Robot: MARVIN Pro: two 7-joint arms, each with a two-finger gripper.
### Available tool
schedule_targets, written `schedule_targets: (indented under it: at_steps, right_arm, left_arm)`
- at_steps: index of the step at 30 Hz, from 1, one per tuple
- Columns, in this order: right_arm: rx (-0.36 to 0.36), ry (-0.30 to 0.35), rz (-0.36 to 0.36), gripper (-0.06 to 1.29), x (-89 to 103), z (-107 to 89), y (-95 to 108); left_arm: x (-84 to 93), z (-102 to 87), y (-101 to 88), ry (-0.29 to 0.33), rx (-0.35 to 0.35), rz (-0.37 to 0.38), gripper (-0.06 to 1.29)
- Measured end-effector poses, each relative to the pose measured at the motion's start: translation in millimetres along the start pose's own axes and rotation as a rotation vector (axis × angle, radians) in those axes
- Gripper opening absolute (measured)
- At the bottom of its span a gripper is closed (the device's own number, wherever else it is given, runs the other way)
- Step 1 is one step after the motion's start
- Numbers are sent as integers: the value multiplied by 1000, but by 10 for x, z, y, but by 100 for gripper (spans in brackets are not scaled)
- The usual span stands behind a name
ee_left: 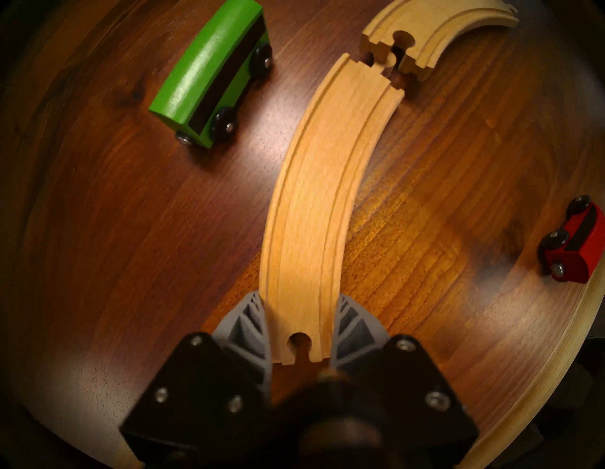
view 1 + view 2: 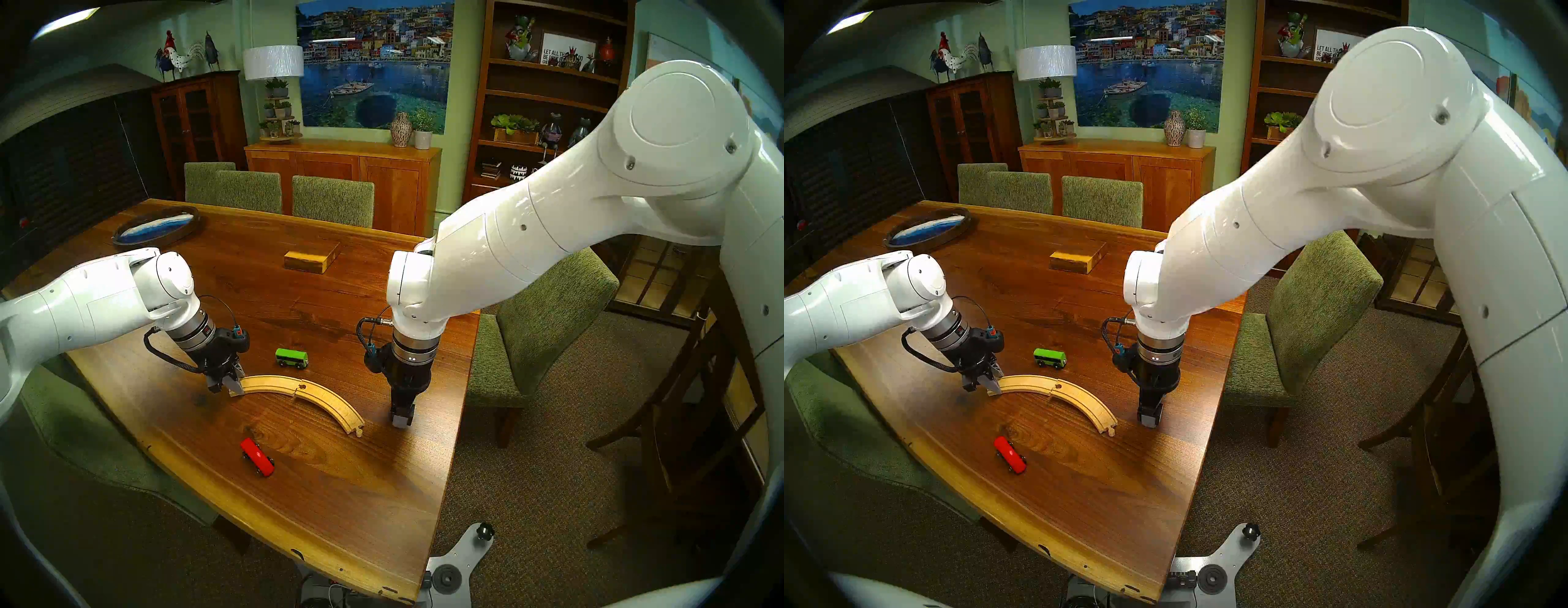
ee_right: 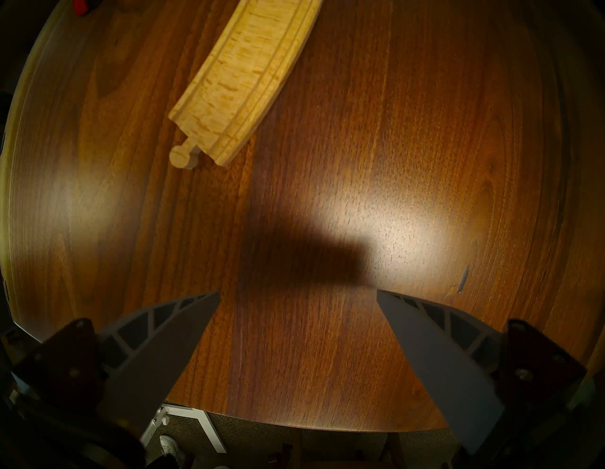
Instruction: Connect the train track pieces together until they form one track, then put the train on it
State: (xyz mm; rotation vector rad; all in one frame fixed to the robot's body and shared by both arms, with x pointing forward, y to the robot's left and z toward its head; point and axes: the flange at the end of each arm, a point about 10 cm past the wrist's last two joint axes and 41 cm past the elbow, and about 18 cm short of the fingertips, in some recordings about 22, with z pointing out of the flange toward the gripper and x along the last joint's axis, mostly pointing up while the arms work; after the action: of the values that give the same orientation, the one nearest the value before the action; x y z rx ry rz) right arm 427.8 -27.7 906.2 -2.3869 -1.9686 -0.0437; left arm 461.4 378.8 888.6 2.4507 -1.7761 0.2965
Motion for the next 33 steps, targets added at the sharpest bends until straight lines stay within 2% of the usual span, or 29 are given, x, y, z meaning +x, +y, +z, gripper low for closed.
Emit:
schedule_targets:
  at_steps: [10, 13, 15, 16, 17, 20, 22, 31, 33]
  right_arm:
    - [0, 0, 0, 123, 0, 0, 0]
    - [0, 0, 0, 123, 0, 0, 0]
    - [0, 0, 0, 123, 0, 0, 0]
    - [0, 0, 0, 123, 0, 0, 0]
    - [0, 0, 0, 123, 0, 0, 0]
    - [0, 0, 0, 123, 0, 0, 0]
    - [0, 0, 0, 123, 0, 0, 0]
    - [0, 0, 0, 123, 0, 0, 0]
    - [0, 0, 0, 123, 0, 0, 0]
  left_arm:
    - [49, 7, 28, -3, -5, -16, 22]
    - [64, 12, 43, -2, -11, -12, 26]
    - [69, 45, 77, -3, -27, -9, 35]
    - [71, 52, 84, -3, -30, -9, 40]
    - [71, 51, 87, -1, -32, -10, 60]
    - [66, 45, 92, 2, -34, -13, 103]
    - [59, 45, 97, 4, -35, -16, 123]
    - [45, 39, 116, 13, -36, -19, 123]
    - [44, 23, 113, 15, -33, -19, 118]
